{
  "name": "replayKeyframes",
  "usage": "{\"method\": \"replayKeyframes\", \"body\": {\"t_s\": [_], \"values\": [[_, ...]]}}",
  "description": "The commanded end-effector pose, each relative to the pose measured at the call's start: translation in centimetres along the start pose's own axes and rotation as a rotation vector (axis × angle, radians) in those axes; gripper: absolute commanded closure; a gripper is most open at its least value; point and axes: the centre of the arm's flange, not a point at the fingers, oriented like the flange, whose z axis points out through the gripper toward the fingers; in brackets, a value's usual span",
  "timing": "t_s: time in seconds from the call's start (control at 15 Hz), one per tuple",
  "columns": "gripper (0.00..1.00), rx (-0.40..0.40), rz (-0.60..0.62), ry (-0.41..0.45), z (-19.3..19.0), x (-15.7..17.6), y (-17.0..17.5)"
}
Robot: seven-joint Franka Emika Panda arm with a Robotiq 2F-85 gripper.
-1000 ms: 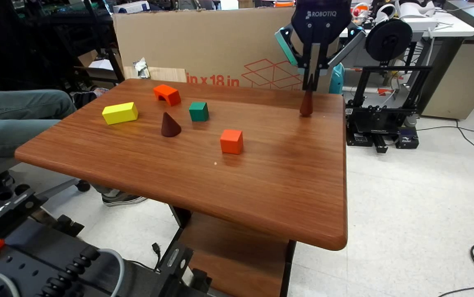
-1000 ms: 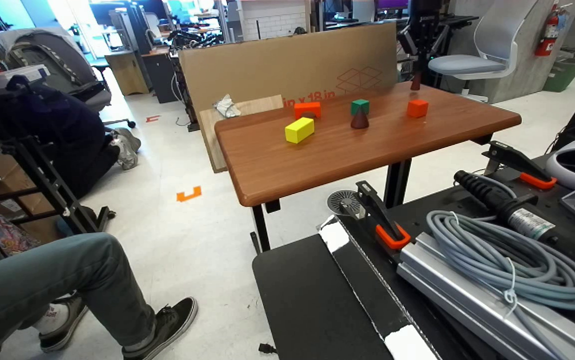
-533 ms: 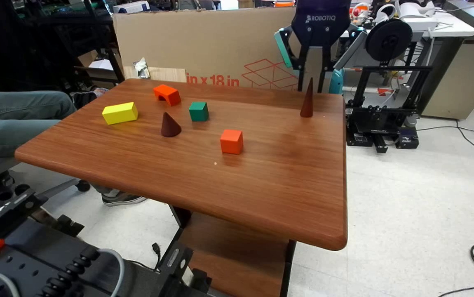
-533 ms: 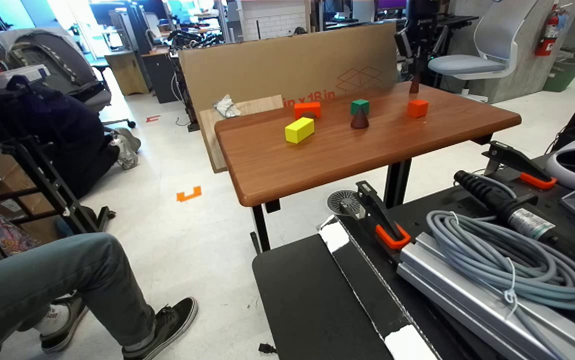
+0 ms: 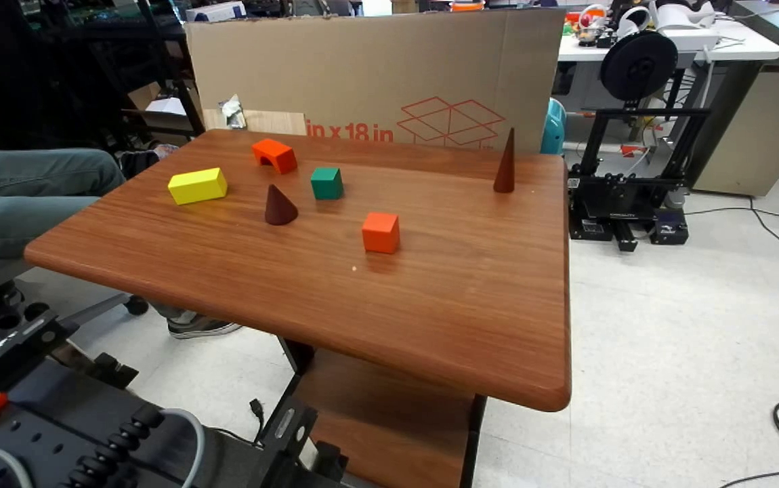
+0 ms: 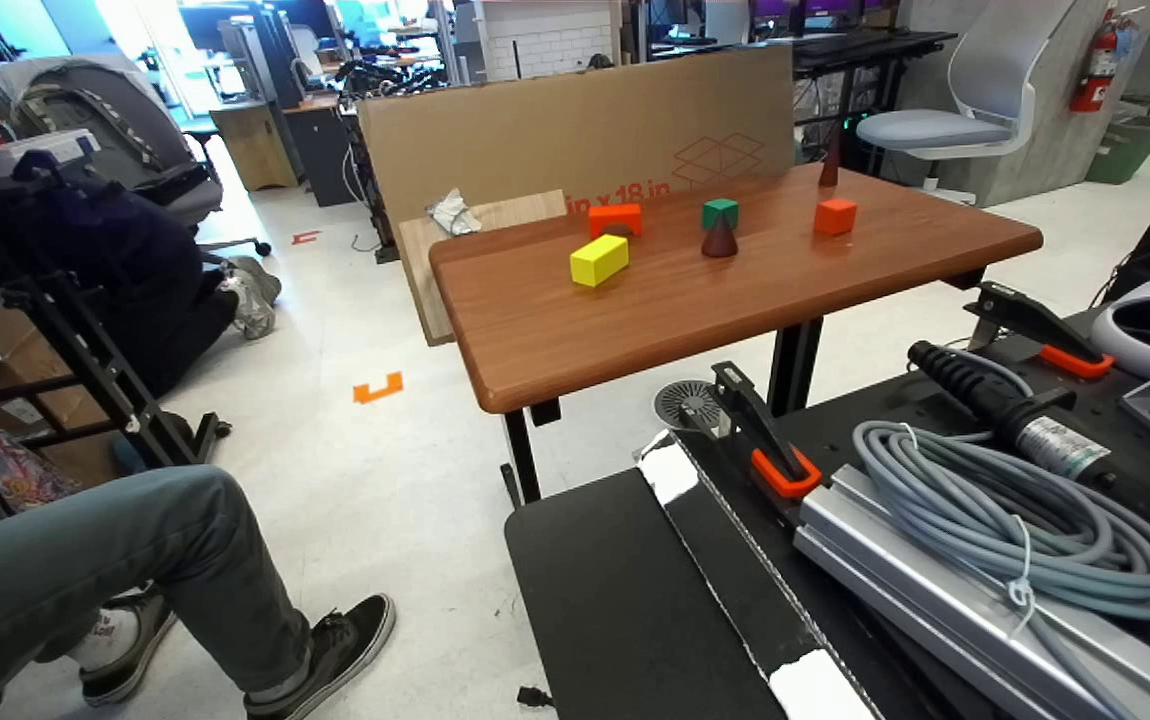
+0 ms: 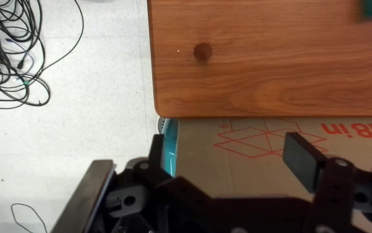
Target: Move the sharp cone to the right
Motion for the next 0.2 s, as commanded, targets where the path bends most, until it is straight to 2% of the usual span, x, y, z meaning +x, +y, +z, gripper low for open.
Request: {"method": "replayKeyframes", "body": {"t_s": [0.0, 0.13], "values": [[0.01, 0.0, 0.005, 0.003, -2.2, -0.2, -0.1], [0.0, 0.0, 0.01, 0.01, -4.4, -0.6, -0.1]]}}
